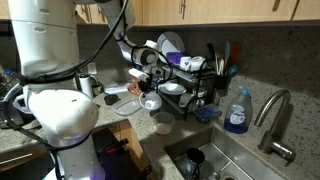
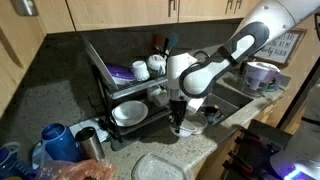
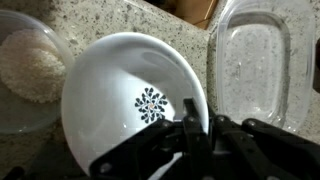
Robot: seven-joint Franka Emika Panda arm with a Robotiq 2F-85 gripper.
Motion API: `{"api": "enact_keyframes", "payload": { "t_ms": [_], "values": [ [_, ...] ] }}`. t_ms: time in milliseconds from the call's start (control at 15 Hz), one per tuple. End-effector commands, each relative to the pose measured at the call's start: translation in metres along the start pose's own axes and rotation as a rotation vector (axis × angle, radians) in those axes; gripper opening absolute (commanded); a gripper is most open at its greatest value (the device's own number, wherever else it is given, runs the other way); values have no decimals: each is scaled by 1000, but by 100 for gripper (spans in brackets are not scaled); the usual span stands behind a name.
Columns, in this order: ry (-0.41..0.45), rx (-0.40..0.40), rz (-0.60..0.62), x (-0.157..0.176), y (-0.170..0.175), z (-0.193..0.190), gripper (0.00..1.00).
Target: Pour the contents of the white bowl into the clear bowl
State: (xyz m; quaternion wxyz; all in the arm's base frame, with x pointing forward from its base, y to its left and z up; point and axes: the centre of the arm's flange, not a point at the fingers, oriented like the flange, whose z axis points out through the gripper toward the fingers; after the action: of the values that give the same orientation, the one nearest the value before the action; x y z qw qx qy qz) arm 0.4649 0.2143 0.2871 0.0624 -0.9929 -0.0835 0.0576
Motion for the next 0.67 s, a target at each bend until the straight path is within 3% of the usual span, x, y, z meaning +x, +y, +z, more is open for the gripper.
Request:
{"api": "enact_keyframes", "payload": {
  "t_ms": [0,333,600],
  "values": [
    [-17,-67,5,7,-24,-6,2],
    [-43,-117,-19,15,-49,2,2],
    [-98,-145,43,22,-62,13,2]
  ]
}}
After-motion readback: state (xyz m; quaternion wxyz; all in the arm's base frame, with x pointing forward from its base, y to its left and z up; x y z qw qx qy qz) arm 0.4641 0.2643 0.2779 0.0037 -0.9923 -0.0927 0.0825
